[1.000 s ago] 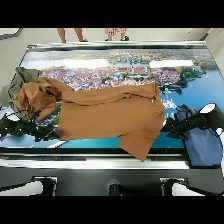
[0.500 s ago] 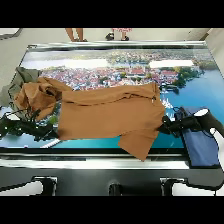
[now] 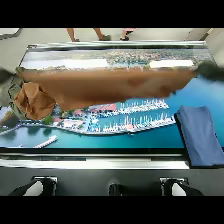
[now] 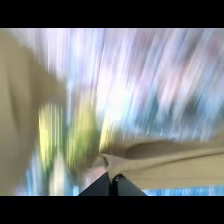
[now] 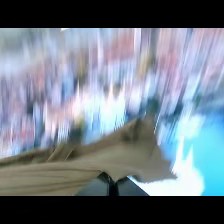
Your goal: Fold the shirts.
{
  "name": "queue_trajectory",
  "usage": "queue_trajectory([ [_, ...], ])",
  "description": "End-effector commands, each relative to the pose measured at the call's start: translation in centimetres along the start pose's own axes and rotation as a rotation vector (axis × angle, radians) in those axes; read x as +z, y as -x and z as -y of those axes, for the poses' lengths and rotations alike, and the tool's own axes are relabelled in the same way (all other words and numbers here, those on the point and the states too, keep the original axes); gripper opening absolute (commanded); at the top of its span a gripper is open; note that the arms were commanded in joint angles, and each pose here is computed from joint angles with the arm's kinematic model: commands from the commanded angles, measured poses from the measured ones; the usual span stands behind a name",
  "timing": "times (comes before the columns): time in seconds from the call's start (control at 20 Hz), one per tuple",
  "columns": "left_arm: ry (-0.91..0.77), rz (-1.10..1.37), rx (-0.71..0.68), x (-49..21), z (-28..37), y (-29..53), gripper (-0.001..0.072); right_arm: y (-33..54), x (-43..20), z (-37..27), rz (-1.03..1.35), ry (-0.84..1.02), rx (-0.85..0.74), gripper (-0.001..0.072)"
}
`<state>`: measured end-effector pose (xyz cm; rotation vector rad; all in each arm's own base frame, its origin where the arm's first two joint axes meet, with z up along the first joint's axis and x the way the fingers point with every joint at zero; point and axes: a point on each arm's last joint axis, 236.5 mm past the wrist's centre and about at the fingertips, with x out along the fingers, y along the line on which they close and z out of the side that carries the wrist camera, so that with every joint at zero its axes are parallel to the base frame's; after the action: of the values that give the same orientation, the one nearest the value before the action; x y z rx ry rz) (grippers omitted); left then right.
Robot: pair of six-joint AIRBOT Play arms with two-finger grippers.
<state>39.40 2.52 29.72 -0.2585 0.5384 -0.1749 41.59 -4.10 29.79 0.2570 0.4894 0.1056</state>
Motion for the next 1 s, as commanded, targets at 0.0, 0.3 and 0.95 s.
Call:
queue_trajectory([
  [0.0,-0.174,0.609,0.015,12.6,10.2,18.9,0.0026,20.1,12.9,-6.7,0.596,0.252,-0.148,0.0036],
  [0.3,-0.258,0.791,0.052,11.2,14.9,28.5,0.0026,30.8,10.7,-9.3,0.738,0.303,-0.263,0.0036],
  [0.95,-0.042,-0.221,0.025,-4.2,0.8,0.7,0.0025,3.6,-8.2,1.1,-0.429,-0.007,-0.118,0.0034],
])
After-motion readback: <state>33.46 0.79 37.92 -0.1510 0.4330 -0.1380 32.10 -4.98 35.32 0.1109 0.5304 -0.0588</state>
